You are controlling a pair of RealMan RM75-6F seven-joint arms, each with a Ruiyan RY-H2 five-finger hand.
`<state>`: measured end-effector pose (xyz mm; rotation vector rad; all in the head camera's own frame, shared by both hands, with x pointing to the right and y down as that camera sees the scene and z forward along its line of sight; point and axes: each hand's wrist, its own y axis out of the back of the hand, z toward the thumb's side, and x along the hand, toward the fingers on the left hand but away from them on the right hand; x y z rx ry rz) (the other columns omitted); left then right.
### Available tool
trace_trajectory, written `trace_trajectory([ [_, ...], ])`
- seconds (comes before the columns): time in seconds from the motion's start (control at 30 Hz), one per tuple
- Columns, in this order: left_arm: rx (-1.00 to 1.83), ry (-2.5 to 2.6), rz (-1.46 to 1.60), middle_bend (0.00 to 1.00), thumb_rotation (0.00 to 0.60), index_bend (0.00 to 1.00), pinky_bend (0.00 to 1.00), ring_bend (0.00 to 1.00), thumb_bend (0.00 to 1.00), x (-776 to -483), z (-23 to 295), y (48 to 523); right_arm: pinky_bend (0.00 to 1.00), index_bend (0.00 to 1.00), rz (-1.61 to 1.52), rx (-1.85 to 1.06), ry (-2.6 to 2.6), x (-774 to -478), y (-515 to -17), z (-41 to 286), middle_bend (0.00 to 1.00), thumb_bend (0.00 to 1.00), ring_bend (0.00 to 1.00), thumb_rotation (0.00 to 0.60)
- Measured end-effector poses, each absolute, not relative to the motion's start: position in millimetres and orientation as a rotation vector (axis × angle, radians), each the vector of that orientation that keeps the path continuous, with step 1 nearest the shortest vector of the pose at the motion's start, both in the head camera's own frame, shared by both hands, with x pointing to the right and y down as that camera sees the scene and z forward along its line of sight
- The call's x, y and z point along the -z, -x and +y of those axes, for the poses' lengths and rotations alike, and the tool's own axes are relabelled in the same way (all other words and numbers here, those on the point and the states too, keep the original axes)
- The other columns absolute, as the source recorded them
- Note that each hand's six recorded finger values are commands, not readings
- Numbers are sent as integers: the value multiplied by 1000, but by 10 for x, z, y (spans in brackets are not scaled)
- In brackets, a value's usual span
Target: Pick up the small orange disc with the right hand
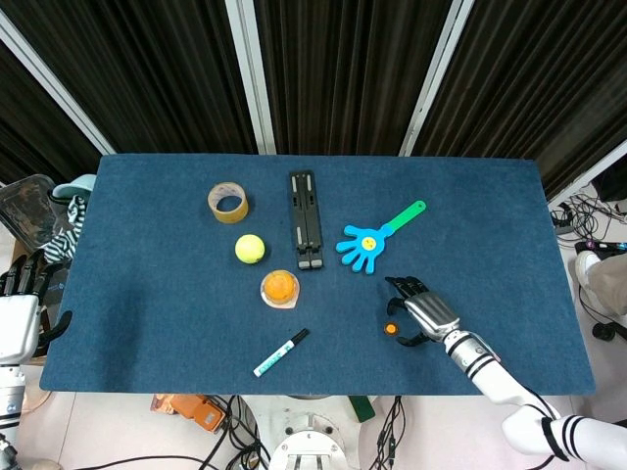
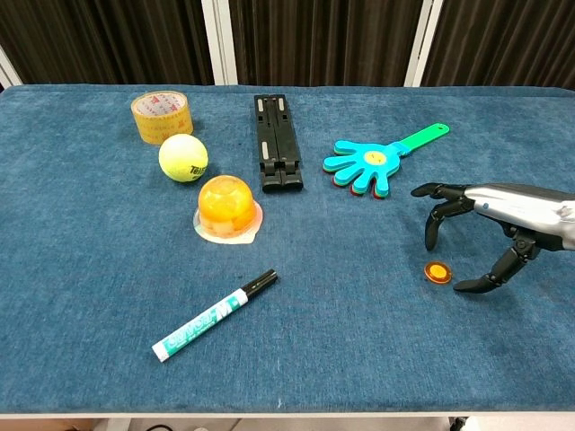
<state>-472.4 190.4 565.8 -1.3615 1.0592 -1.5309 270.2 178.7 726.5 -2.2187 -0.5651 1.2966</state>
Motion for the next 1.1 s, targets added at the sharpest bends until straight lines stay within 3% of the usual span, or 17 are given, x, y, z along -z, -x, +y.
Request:
trace_trajectory([
  [0.73,1533,1369,1078,28,600,187,176,14,231,-5655,1898,4738,30,566,-542,-1287,2233,-7291,-2609,1765,9,426,86,600],
  [1.1,1538,1364,1078,28,600,186,176,14,230,-5655,1902,4742,41,585,-616,-1195,2236,-7096,-2506,1559,9,443,86,600],
])
